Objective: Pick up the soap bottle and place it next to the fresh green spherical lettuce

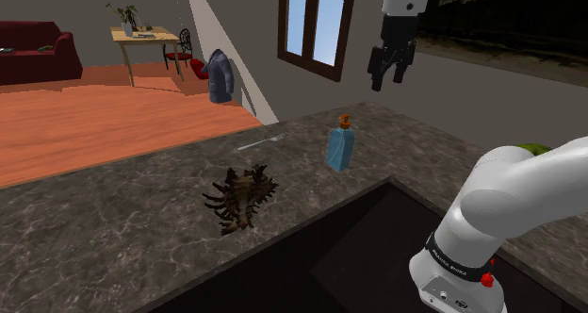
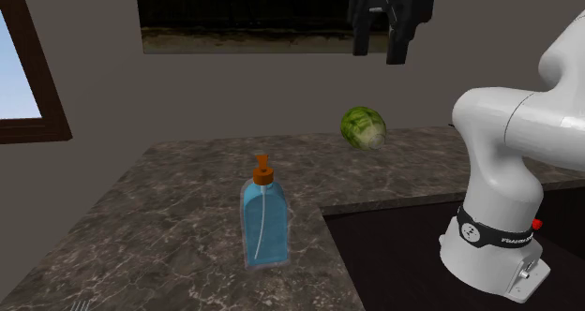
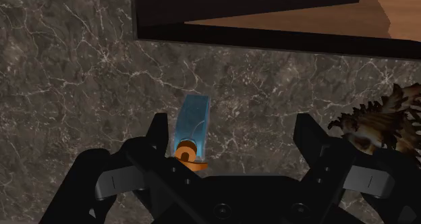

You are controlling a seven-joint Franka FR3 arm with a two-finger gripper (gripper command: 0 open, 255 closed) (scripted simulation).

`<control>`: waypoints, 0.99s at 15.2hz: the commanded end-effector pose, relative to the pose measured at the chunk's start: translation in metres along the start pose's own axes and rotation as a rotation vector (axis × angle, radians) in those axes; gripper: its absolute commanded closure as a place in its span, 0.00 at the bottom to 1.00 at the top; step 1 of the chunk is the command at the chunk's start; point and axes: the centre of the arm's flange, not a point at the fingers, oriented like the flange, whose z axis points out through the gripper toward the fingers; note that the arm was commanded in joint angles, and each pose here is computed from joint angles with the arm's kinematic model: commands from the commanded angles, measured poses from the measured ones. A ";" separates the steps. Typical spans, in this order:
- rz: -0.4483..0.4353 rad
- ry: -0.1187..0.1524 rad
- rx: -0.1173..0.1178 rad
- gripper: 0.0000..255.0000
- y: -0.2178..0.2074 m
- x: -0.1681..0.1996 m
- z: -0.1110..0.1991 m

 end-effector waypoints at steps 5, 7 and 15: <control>0.023 -0.027 0.023 0.00 0.013 0.042 0.036; 0.034 -0.040 0.035 0.00 0.020 0.062 0.054; 0.080 -0.093 0.081 0.00 0.047 0.141 0.131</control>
